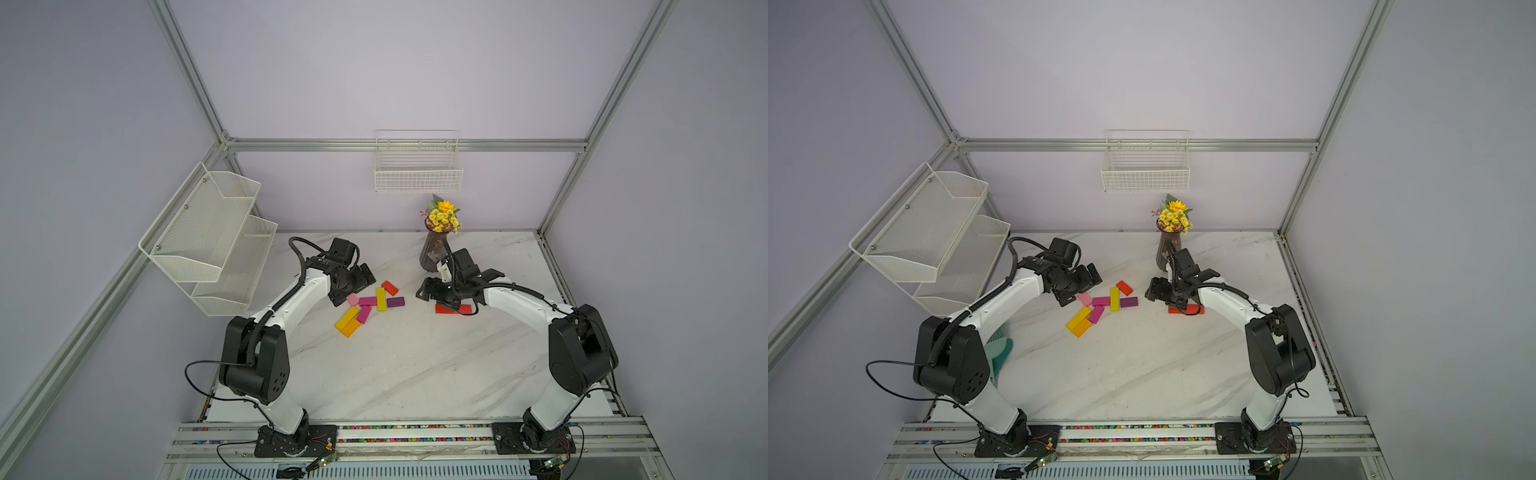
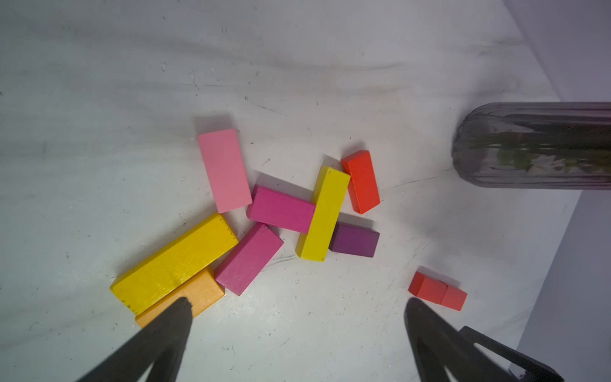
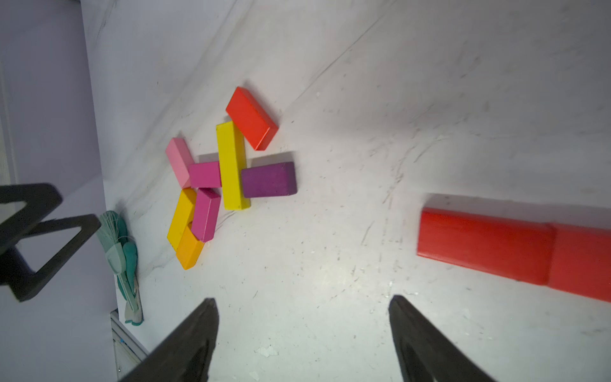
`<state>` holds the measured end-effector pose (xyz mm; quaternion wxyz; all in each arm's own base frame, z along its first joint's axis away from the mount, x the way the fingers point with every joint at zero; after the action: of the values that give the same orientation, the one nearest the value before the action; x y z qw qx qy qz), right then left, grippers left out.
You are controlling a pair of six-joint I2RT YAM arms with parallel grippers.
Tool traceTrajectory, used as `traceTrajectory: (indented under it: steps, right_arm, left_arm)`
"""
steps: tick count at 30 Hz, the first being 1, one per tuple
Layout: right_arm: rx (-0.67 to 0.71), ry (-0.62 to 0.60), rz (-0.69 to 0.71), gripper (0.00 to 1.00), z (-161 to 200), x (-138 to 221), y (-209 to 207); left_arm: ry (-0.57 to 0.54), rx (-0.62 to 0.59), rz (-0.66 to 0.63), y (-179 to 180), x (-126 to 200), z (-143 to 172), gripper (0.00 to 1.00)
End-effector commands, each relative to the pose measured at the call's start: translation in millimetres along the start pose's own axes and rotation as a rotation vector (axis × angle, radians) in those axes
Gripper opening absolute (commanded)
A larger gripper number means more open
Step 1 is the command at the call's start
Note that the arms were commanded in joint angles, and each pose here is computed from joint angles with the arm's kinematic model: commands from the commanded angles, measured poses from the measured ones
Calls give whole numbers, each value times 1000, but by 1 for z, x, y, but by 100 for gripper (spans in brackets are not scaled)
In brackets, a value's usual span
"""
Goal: Assemble the letter c with building blocks
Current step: Assemble the building block at the center of the board, then pick up the building block from the center of the board.
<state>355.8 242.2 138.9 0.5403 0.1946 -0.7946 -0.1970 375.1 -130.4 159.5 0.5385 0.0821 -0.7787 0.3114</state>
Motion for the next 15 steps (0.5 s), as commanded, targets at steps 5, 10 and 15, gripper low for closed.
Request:
traceTrajectory:
  steps: [5, 10, 15]
  right_arm:
    - [45, 36, 42, 80, 12, -46, 47]
    - [86, 88, 64, 78, 17, -84, 78]
    - [99, 115, 96, 73, 20, -111, 93]
  left_arm:
    - [33, -7, -112, 37, 18, 2, 100]
    - [62, 96, -116, 71, 20, 7, 100]
    - [61, 142, -95, 86, 27, 8, 100]
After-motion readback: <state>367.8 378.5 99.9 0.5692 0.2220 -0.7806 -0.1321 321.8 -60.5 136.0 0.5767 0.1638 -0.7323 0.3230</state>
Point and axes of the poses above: each gripper's point midway between its finger pads, its own x axis back along the fingers, its own y axis along the line the jaws close on, z = x × y, the point moved 3 cm from there along x, back along the fingers, and after that the axes turned 5 degrees about x, right-handed, at the moved point
